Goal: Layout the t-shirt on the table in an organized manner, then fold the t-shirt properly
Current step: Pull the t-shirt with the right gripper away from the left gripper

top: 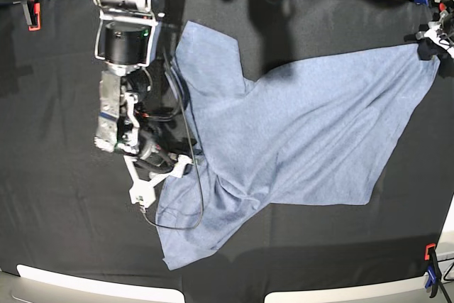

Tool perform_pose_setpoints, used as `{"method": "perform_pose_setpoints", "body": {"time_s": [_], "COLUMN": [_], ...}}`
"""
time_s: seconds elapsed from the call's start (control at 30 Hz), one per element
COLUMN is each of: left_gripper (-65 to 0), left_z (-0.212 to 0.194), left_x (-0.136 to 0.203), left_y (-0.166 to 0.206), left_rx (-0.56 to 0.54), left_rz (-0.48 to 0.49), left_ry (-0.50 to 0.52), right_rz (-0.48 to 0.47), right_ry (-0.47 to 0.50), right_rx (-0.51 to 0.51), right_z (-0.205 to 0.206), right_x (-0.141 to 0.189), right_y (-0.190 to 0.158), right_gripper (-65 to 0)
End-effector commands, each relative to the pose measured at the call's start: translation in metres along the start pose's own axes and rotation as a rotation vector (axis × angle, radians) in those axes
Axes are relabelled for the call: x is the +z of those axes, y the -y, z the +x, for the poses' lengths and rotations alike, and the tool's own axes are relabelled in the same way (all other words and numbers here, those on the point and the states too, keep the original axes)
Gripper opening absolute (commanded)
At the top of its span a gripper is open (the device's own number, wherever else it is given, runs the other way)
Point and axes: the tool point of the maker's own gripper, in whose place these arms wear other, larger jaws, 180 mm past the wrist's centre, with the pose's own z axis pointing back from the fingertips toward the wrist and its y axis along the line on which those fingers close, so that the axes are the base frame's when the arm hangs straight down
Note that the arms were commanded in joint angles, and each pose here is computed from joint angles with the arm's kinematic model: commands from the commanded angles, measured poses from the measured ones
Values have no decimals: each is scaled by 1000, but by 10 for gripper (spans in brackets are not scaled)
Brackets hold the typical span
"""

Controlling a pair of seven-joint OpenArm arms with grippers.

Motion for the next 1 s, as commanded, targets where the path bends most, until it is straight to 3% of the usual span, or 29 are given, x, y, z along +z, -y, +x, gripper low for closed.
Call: {"method": "perform_pose_setpoints", "body": {"time_s": [0.0,0.1,0.23,0.4,0.57,0.8,0.97], "left_gripper": [-650,-650,-650,-650,-650,-650,-650], "left_z": [16,16,16,16,15,14,14], "left_x": [6,6,6,6,6,5,6], "left_y": [-3,-3,-3,-3,-3,-3,-3], "left_rx": [-23,-23,-23,-24,-24,-24,-24], "left_rz": [4,4,4,5,4,5,5], "left_ry": [43,43,42,41,38,33,35], "right_rz": [16,30,-25,-93,-151,-236,-304], "right_ry": [-4,13,106,206,299,344,371], "right_rx": [3,-1,56,125,198,501,595], "right_z": [5,6,23,59,134,210,249], "right_x": [-1,-3,-2,7,37,50,54], "right_y": [-10,-18,-10,8,30,14,10], "right_gripper": [-358,-405,-650,-650,-650,-650,-650]}}
